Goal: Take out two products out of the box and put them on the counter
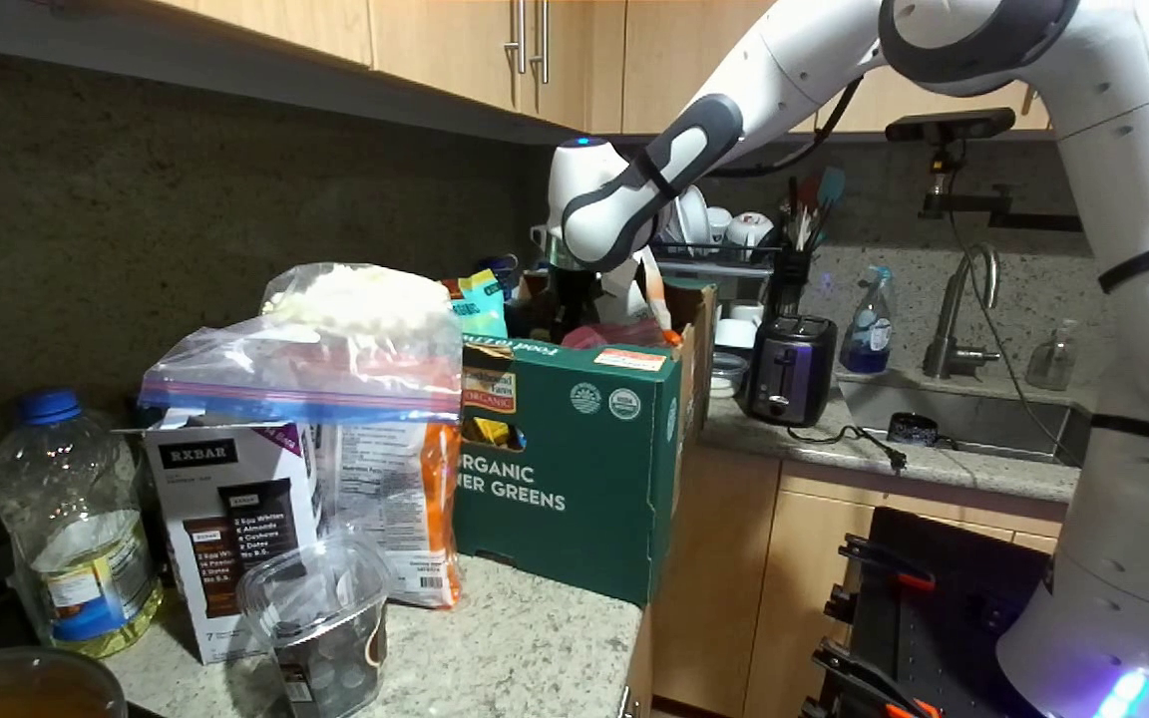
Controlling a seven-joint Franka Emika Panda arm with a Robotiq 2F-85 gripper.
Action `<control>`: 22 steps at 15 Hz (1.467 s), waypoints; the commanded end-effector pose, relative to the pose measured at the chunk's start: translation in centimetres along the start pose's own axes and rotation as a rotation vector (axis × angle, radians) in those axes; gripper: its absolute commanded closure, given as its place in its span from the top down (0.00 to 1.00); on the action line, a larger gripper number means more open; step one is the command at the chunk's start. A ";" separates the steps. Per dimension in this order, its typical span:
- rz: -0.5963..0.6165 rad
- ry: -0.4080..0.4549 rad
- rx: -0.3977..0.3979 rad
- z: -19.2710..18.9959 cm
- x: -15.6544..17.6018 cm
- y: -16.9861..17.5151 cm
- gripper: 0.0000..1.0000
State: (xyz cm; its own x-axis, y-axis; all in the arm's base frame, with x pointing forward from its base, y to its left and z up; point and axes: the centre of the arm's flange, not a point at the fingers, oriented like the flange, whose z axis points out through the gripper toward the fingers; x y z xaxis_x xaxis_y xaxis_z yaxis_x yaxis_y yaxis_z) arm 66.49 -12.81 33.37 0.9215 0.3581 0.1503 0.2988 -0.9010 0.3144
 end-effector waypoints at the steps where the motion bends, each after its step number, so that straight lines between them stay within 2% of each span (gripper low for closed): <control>1: 0.062 0.014 -0.120 -1.1 0.4 1.1 0.27; 4: 0.080 -0.003 -0.190 -1.7 0.3 1.7 0.03; 5: 0.082 -0.005 -0.198 -1.9 0.2 1.7 0.00; 11: 0.011 0.009 -0.148 -4.9 0.4 -0.6 0.01; 18: -0.140 0.026 -0.121 -11.9 -0.8 -3.6 0.01; 22: -0.270 0.043 -0.046 -15.9 -1.8 -4.5 0.01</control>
State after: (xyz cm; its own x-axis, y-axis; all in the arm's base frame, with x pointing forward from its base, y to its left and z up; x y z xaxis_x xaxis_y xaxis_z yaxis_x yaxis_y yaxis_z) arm 62.69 -6.17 43.17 0.8399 0.5298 0.1175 0.4396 -0.7912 0.4252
